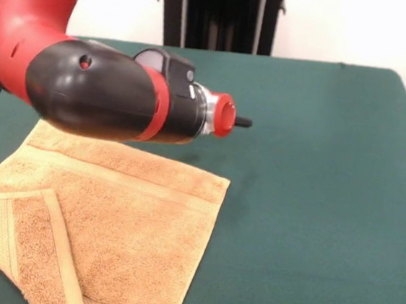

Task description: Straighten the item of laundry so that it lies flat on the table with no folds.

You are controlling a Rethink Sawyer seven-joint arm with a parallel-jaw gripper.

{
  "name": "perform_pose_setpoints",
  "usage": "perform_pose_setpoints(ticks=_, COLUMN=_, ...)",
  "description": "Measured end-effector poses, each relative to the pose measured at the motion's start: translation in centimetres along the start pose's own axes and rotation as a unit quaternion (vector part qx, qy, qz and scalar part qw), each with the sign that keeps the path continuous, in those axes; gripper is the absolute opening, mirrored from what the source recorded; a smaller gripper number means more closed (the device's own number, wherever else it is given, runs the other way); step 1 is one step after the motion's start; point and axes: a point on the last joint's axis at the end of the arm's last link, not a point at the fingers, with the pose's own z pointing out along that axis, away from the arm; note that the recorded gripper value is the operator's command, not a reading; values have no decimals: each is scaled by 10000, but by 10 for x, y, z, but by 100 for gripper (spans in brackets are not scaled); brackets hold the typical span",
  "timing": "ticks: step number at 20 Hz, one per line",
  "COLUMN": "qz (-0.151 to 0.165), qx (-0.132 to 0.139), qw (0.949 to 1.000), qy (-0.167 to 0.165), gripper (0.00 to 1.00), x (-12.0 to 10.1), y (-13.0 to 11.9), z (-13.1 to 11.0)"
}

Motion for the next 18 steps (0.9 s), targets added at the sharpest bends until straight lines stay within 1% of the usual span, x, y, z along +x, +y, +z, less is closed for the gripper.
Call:
perform_pose_setpoints(ticks=3, qz=-17, qx=79, qw=9999, qy=-69, gripper=100, x=-5, y=-7, z=-3)
perform_pose_setpoints(ticks=5, qz=-58, qx=126, qw=9998, qy=-130, gripper=100, x=-7, y=-11, z=-9)
perform_pose_setpoints(ticks=6, qz=-107, qx=171, qw=9996, qy=-205, gripper=100, x=-8, y=-14, z=-18)
perform_pose_setpoints(ticks=8, qz=-145, qx=221, qw=9993, qy=-277, gripper=100, x=-9, y=-16, z=-28)
perform_pose_setpoints(ticks=9, qz=-212, qx=304, qw=9984, qy=-434, gripper=100, x=-10, y=-19, z=-50)
perform_pose_setpoints(ticks=11, qz=-260, qx=349, qw=9976, qy=-533, gripper=100, x=-10, y=-20, z=-64)
perform_pose_setpoints(ticks=13, qz=-340, qx=400, qw=9962, qy=-697, gripper=100, x=-10, y=-23, z=-91)
perform_pose_setpoints(ticks=14, qz=-393, qx=455, qw=9947, qy=-833, gripper=100, x=-7, y=-24, z=-112)
perform_pose_setpoints(ticks=15, qz=-407, qx=483, qw=9941, qy=-882, gripper=100, x=-6, y=-25, z=-120)
perform_pose_setpoints(ticks=18, qz=-428, qx=645, qw=9910, qy=-1090, gripper=100, x=2, y=-28, z=-154)
